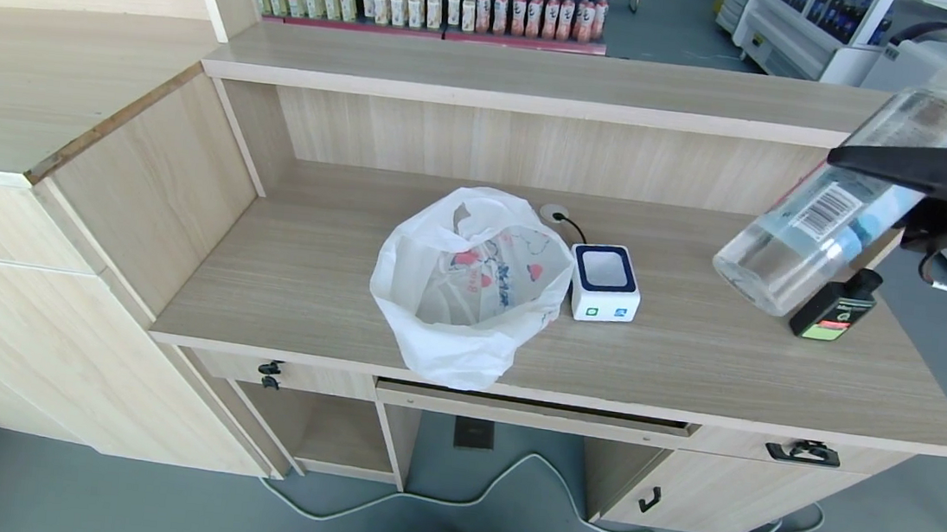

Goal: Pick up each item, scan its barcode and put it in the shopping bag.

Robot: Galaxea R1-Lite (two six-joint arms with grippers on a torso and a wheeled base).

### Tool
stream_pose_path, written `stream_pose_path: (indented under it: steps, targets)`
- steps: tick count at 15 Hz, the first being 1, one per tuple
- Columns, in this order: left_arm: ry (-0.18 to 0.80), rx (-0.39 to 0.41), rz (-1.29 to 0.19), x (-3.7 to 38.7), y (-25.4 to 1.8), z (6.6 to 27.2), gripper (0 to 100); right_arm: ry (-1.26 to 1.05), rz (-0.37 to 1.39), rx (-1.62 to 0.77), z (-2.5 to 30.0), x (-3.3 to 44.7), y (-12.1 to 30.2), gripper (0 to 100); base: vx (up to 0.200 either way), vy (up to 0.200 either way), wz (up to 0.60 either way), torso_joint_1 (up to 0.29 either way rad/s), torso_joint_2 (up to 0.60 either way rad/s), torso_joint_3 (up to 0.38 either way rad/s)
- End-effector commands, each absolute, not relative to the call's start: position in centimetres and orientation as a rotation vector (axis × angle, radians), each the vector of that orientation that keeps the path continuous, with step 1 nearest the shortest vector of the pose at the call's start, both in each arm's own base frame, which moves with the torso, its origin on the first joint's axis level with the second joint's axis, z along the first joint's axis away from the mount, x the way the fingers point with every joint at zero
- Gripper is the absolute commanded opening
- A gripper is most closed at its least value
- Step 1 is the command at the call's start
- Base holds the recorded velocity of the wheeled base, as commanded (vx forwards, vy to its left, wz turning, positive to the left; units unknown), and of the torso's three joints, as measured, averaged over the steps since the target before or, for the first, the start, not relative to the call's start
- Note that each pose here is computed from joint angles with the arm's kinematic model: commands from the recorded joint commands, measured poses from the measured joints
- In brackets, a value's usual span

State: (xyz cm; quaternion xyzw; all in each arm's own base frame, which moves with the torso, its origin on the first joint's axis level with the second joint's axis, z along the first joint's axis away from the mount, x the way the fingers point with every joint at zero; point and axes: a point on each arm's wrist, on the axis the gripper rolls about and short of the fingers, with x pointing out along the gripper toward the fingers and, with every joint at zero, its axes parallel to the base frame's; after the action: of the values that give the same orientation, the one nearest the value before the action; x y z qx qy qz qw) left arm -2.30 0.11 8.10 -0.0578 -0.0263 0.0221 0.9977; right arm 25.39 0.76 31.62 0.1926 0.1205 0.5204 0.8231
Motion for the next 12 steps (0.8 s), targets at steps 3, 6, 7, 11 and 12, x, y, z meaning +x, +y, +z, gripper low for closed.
stream_pose_path:
  steps: [3, 6, 7, 11, 12]
  targets:
    - [-0.053, -0.116, 0.045, -2.3, 0.1, 8.1, 100, 0.23, 1.306, 0.365, 34.2, 19.9, 3.5, 0, 0.0, 0.0, 0.0, 0.0, 0.0, 0.0]
    - [-0.053, -0.116, 0.043, -2.3, 0.1, 8.1, 100, 0.269, 1.462, 0.35, 34.7, 18.4, 4.5, 0, 0.0, 0.0, 0.0, 0.0, 0.0, 0.0]
    - [-0.053, -0.116, 0.046, -2.3, 0.1, 8.1, 100, 0.274, 1.495, 0.344, 34.8, 17.8, 4.9, 0, 0.0, 0.0, 0.0, 0.0, 0.0, 0.0]
    - [-0.053, -0.116, 0.045, -2.3, 0.1, 8.1, 100, 0.298, 1.572, 0.348, 34.8, 16.5, 6.1, 0, 0.0, 0.0, 0.0, 0.0, 0.0, 0.0]
    - [-0.053, -0.116, 0.045, -2.3, 0.1, 8.1, 100, 0.301, 1.576, 0.348, 34.6, 16.4, 6.1, 0, 0.0, 0.0, 0.0, 0.0, 0.0, 0.0]
